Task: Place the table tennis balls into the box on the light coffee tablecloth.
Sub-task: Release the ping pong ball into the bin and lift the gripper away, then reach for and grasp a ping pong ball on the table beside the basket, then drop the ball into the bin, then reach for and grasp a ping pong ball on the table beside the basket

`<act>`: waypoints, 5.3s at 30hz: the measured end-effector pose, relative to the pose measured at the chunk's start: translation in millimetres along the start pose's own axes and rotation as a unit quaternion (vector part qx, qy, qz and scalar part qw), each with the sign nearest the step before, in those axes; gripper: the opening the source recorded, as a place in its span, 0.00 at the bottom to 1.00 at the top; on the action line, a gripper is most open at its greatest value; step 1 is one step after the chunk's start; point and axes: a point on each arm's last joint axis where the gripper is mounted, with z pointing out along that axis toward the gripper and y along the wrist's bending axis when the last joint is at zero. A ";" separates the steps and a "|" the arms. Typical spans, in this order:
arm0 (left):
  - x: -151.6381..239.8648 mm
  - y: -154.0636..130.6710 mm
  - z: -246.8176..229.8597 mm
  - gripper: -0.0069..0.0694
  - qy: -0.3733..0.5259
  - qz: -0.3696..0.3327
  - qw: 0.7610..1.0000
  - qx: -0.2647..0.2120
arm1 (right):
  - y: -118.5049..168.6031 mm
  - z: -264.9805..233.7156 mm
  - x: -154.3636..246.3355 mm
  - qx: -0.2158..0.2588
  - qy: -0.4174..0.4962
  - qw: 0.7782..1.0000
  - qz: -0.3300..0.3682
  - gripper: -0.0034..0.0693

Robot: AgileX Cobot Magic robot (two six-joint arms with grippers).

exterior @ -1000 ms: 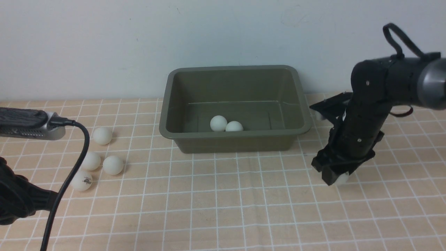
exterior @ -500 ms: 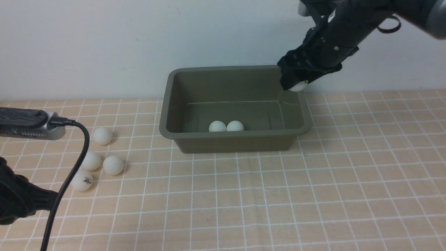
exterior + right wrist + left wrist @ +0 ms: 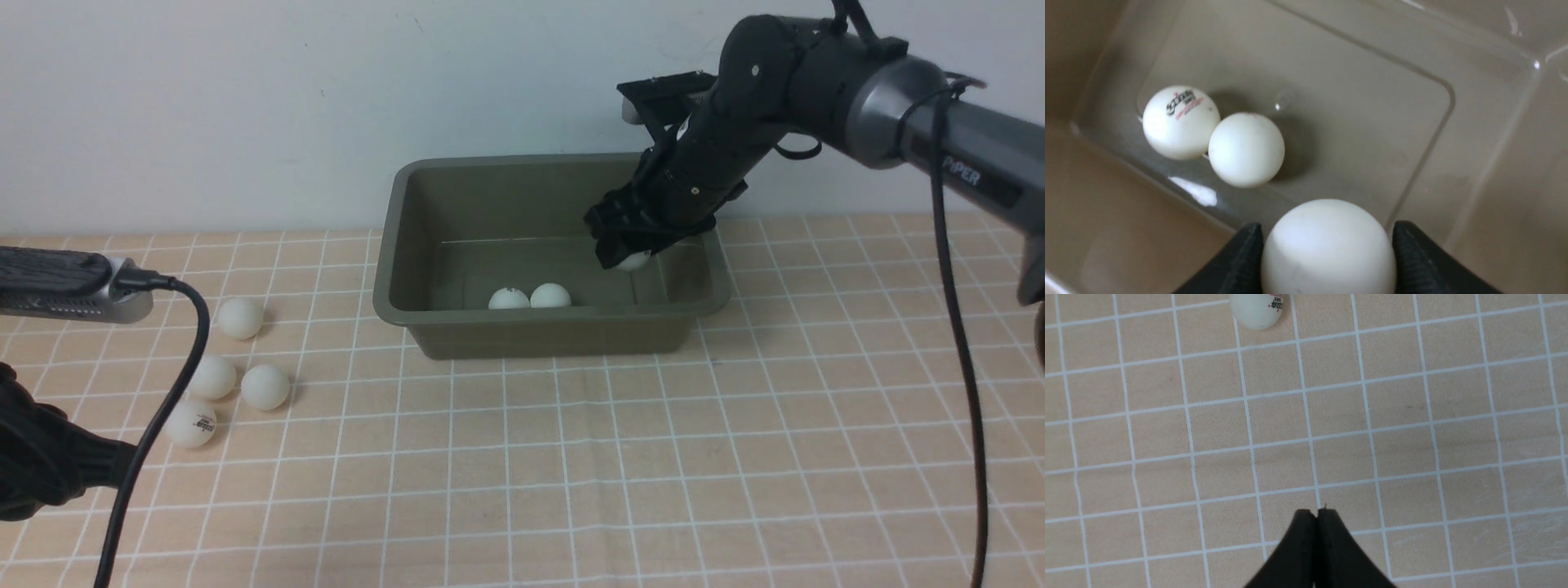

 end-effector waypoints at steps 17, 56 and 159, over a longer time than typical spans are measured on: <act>-17.7 1.0 -1.7 0.13 -0.097 0.068 0.993 -0.012 | 2.8 -37.6 -22.1 0.024 -0.036 0.998 -0.055 0.66; -102.9 36.2 149.2 0.67 0.040 -0.033 0.996 -0.069 | 70.0 -394.5 339.9 0.224 -0.400 0.888 0.024 0.02; -221.7 14.3 132.1 0.59 0.041 0.042 0.998 -0.030 | 66.0 -378.4 329.7 0.191 -0.346 0.918 0.039 0.02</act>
